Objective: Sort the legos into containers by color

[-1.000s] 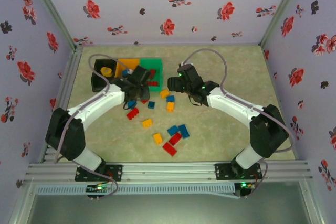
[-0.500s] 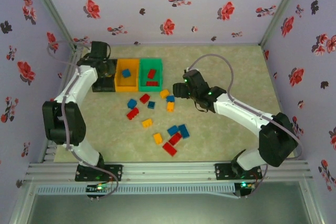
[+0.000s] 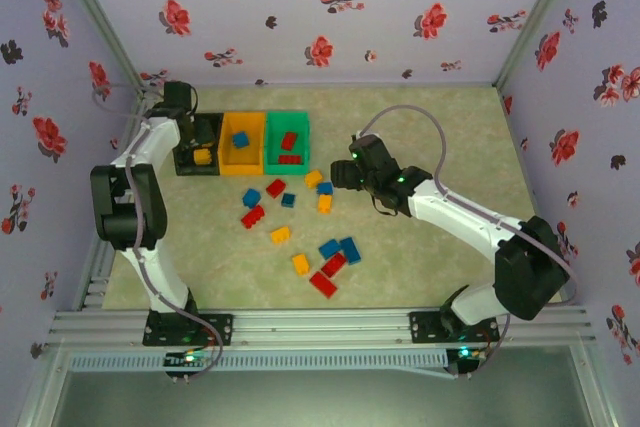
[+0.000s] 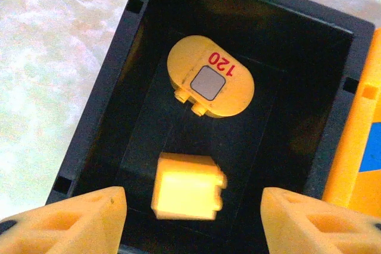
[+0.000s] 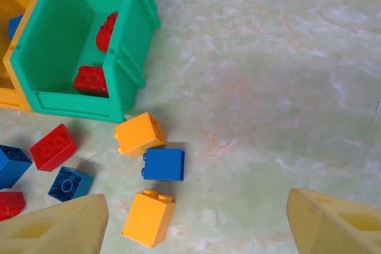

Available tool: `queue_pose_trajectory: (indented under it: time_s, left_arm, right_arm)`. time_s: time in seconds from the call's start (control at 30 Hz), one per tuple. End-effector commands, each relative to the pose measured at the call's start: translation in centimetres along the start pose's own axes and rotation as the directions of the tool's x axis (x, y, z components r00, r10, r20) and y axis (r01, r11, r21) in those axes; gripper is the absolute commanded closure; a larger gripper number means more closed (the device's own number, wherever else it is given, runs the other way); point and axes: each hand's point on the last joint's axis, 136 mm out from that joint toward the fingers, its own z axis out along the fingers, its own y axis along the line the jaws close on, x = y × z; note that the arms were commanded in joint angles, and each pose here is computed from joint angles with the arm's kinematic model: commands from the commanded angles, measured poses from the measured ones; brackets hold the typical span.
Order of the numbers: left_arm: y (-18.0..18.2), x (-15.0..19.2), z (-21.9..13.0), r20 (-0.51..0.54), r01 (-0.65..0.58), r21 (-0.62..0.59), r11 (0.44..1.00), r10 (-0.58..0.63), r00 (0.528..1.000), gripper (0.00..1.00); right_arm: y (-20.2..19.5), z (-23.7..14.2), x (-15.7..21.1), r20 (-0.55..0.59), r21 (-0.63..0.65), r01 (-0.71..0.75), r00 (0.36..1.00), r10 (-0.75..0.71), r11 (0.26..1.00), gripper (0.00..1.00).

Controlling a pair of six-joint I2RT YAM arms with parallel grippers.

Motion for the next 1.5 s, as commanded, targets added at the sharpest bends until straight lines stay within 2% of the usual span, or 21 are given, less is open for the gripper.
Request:
queue_pose_trajectory:
  time_s: [0.0,0.13,0.33,0.43,0.57,0.77,1.03,1.23,1.47]
  left_arm:
    - [-0.4,-1.9,-2.5,0.063,0.0,0.044,0.999,-0.003,0.998,0.36]
    - [-0.5,-1.5,-4.8,0.077,0.013,0.069,0.998,-0.018,0.997,0.35]
    - [-2.6,0.8,-8.9,0.071,0.043,0.237,0.97,-0.062,0.996,0.34]
    - [-3.9,2.3,-10.6,0.081,0.013,0.267,0.964,-0.036,0.996,0.34]
    - [-5.2,4.3,-12.1,0.082,-0.019,0.287,0.958,-0.005,0.997,0.33]
    - [-5.0,6.5,-13.3,0.078,-0.007,0.28,0.96,-0.015,0.997,0.33]
    - [-4.6,6.7,-14.8,0.097,-0.02,0.28,0.96,-0.007,0.995,0.32]
    - [-4.5,7.0,-14.8,0.09,-0.026,0.275,0.961,0.001,0.996,0.31]
    - [-4.3,7.2,-15.2,0.096,-0.035,0.274,0.961,0.009,0.995,0.31]
  right_arm:
    - [0.3,0.3,0.9,-0.03,-0.005,-0.002,1.0,0.002,1.0,0.21]
    - [0.9,1.1,1.3,-0.045,-0.003,0.01,0.999,-0.01,1.0,0.21]
    - [1.6,3.5,2.9,-0.1,0.027,0.044,0.994,-0.041,0.999,0.21]
    - [2.5,4.7,3.7,-0.117,0.034,0.087,0.99,-0.083,0.996,0.22]
    - [5.4,5.4,4.6,-0.128,-0.018,0.159,0.979,-0.16,0.987,0.22]
    - [8.9,6.6,5.8,-0.156,-0.08,0.16,0.973,-0.17,0.984,0.21]
    - [12.5,8.9,8.0,-0.199,-0.076,0.101,0.973,-0.114,0.992,0.19]
    - [13.5,10.6,9.2,-0.23,-0.086,0.064,0.97,-0.082,0.994,0.21]
    - [13.8,12.2,10.3,-0.256,-0.085,0.069,0.962,-0.089,0.994,0.27]
